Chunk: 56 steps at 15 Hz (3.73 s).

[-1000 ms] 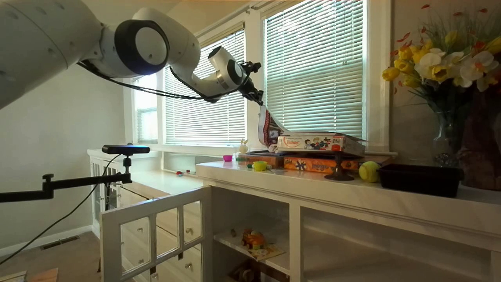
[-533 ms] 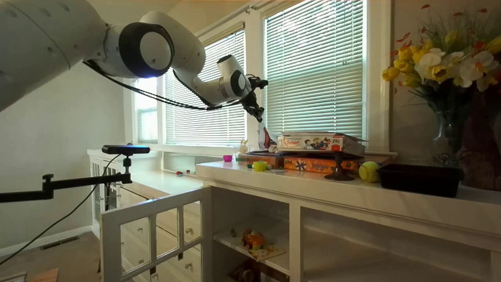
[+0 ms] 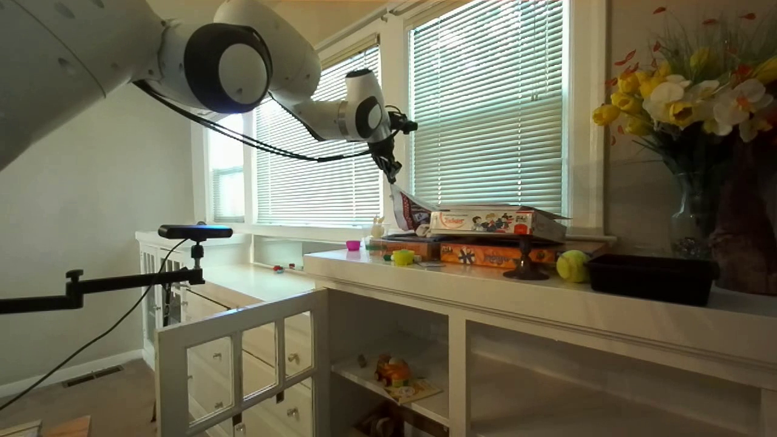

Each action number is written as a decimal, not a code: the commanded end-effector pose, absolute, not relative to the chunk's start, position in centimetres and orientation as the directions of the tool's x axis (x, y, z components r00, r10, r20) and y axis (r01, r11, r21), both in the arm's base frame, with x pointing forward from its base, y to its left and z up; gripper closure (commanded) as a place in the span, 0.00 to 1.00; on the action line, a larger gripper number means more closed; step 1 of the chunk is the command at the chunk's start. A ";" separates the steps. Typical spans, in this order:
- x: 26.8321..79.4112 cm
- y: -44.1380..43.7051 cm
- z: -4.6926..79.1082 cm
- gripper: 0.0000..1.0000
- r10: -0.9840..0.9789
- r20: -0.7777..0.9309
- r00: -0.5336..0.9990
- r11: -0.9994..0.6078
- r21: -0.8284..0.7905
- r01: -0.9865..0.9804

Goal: Hang the towel on the cabinet's door

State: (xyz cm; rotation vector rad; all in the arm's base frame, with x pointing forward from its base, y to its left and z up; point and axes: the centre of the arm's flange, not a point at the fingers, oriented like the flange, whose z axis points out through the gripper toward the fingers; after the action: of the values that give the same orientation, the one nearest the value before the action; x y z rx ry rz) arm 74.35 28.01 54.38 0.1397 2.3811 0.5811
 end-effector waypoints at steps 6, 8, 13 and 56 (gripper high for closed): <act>65.6 29.4 68.0 0.99 0.165 -0.602 -0.781 0.922 0.375 -0.095; 63.5 29.8 71.3 0.99 0.156 -0.636 -0.756 0.926 0.360 -0.112; 63.1 30.1 73.8 0.96 0.163 -0.669 -0.725 0.915 0.377 -0.143; 53.4 32.2 88.9 0.99 -0.103 -0.950 0.295 0.984 -0.140 -0.106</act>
State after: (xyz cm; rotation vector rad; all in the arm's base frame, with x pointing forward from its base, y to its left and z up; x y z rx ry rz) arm 55.29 30.79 89.13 -0.1682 1.2515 -0.0507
